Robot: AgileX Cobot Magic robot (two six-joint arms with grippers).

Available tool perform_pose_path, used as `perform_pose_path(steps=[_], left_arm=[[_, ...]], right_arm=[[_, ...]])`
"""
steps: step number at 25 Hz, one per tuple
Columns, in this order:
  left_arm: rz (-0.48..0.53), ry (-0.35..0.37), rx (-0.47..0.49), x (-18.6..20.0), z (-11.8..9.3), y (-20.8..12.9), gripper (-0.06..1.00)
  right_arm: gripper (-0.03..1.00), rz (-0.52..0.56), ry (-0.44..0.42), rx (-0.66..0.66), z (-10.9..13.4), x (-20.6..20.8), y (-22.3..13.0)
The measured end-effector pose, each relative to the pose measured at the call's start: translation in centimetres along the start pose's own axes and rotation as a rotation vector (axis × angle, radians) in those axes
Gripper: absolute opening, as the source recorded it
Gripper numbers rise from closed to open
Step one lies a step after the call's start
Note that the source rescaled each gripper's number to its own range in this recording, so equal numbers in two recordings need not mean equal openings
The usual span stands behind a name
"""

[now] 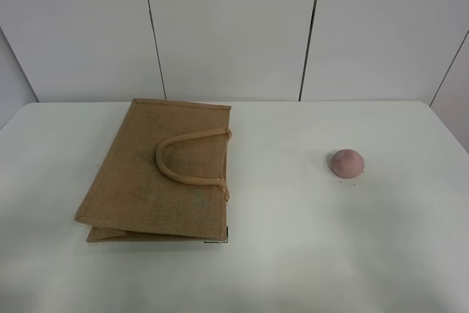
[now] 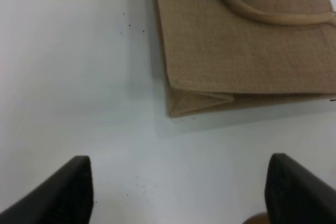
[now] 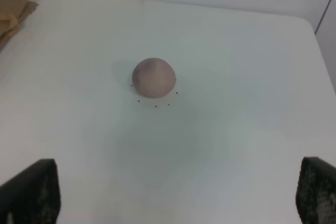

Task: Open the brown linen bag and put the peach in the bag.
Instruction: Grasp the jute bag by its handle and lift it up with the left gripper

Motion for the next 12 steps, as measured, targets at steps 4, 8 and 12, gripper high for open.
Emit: perform_pose_path(steps=[4,8,12], left_arm=[[0.000,0.000,0.000,0.00,0.00,0.00,0.99],[0.000,0.000,0.000,0.00,0.00,0.00,0.99],[-0.011,0.000,-0.001,0.24,-0.03,0.32,0.99]], right_arm=[[1.00,0.000,0.000,0.000,0.00,0.00,0.00],[1.00,0.000,0.000,0.000,0.00,0.00,0.00],[1.00,0.000,0.000,0.000,0.00,0.00,0.00]])
Point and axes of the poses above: a point on each arm's last joint axis where the gripper is mounted, x pointing back along that axis away from the gripper, z along the wrist's bending axis when the last joint is at zero, y = z × x, the point moved 10 cm from there along -x, pointing out along that axis toward the gripper, and after that the axes turned 4 degrees about x, right-handed, at the moved point
